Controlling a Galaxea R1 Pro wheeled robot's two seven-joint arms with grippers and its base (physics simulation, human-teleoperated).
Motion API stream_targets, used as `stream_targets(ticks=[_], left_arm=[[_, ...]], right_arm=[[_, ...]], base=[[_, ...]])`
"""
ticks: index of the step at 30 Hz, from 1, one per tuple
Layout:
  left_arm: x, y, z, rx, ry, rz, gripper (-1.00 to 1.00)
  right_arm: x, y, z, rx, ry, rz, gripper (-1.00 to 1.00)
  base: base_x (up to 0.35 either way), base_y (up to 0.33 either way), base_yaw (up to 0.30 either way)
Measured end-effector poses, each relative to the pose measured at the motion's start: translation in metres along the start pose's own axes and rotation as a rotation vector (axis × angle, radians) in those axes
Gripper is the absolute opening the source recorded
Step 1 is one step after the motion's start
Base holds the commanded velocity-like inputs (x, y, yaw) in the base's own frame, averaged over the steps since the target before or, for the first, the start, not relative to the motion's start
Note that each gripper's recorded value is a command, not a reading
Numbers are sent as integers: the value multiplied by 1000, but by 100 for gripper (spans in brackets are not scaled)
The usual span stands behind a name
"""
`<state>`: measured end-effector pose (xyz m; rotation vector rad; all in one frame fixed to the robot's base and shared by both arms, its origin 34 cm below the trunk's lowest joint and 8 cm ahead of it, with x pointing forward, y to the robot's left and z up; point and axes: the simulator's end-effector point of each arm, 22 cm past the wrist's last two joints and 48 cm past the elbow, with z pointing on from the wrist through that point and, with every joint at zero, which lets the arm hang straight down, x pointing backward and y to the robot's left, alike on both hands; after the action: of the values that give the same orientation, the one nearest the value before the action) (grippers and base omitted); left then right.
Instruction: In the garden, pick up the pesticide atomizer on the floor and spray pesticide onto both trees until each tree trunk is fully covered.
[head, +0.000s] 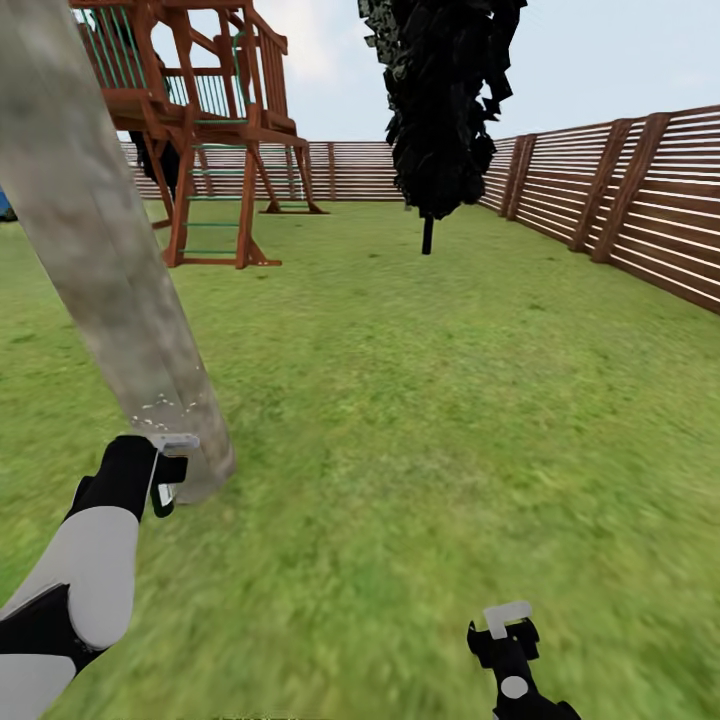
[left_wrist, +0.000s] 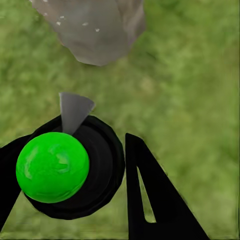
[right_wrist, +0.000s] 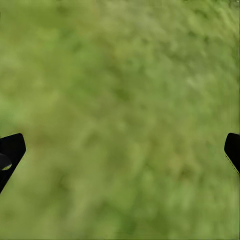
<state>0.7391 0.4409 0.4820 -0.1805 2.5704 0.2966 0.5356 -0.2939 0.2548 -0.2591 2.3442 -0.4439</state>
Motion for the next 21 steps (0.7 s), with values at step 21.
stream_targets(ticks=[21], left_arm=[[24, 17, 5, -69, 76, -30, -100]], right_arm=[[1, 1, 0, -1, 2, -1, 100]], base=[[212, -219, 199]])
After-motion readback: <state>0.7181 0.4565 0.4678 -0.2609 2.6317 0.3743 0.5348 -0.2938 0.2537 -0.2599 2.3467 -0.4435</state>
